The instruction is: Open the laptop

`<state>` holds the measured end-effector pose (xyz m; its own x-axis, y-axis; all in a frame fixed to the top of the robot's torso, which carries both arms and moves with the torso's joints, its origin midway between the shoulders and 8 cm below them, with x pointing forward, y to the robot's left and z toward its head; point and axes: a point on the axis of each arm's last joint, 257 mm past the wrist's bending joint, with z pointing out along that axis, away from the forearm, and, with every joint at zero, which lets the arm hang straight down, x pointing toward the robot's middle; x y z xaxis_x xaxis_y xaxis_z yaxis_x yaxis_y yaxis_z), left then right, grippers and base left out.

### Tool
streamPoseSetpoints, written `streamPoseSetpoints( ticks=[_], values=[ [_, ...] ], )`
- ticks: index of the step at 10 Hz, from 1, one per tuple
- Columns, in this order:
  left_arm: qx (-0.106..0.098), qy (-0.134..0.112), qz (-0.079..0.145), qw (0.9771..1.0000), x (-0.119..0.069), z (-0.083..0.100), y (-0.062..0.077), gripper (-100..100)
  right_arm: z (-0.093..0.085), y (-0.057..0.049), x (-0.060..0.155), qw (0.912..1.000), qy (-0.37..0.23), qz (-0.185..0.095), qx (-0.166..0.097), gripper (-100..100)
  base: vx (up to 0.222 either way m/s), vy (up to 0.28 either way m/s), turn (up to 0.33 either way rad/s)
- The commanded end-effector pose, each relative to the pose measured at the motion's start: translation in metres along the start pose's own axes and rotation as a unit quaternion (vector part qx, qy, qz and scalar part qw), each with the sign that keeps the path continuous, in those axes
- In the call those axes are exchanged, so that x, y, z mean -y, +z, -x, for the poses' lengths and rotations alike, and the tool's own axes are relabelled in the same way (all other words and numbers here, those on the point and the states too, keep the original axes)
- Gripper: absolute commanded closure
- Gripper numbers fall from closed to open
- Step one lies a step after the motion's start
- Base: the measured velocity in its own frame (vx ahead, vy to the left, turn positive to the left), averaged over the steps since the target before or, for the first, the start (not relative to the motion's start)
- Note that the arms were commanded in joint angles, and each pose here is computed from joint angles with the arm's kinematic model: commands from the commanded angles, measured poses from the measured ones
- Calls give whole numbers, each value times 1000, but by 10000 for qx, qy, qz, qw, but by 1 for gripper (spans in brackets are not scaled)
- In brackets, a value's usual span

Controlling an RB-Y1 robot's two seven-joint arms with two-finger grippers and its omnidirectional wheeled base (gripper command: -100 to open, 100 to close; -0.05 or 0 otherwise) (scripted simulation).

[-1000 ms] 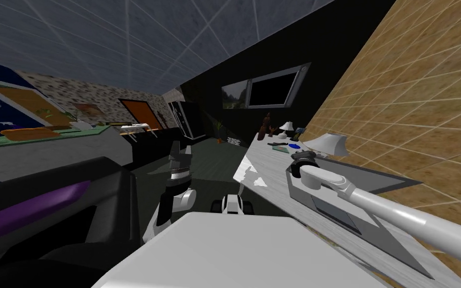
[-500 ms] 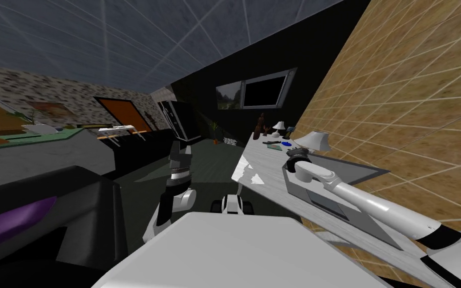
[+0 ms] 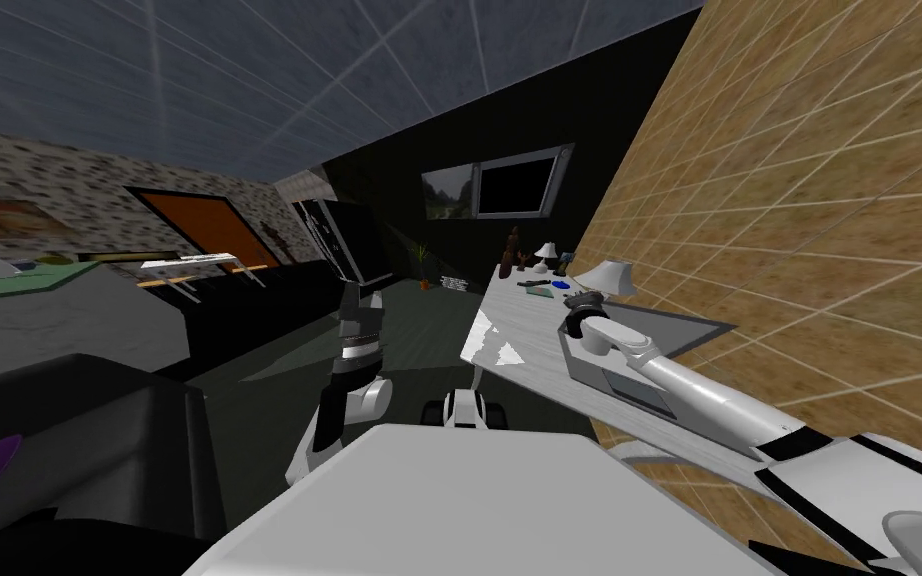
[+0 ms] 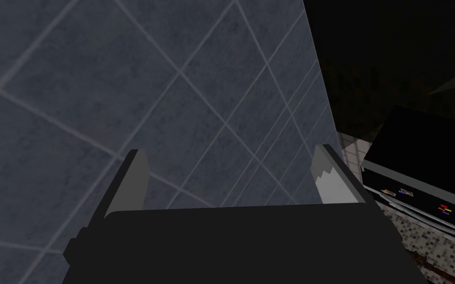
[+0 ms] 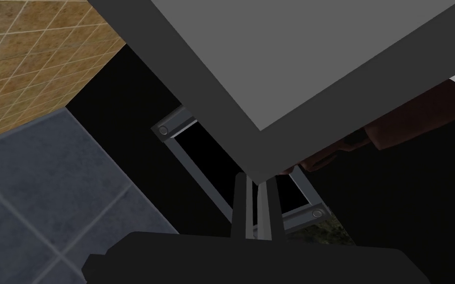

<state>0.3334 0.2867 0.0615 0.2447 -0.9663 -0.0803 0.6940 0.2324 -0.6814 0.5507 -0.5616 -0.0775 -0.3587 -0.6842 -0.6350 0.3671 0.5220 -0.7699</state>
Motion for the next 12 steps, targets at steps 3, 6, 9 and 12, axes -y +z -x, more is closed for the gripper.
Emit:
streamPoseSetpoints(
  ticks=[3, 6, 9, 12],
  values=[
    [0, 0, 0, 10000, 0, 0, 0, 0, 27, 15, -39, 9992, 31, 325, 246, 100, 6, 35, -150],
    [0, 0, 0, 10000, 0, 0, 0, 0, 57, 30, -63, 9978, 13, 485, 462, 100, -4, 46, -258],
    [0, 0, 0, 10000, 0, 0, 0, 0, 88, 35, -65, 9960, -152, 489, 737, 100, -7, 9, -109],
    [0, 0, 0, 10000, 0, 0, 0, 0, 101, 35, -103, 9929, 33, 851, 834, 100, 0, 43, -119]
  ],
)
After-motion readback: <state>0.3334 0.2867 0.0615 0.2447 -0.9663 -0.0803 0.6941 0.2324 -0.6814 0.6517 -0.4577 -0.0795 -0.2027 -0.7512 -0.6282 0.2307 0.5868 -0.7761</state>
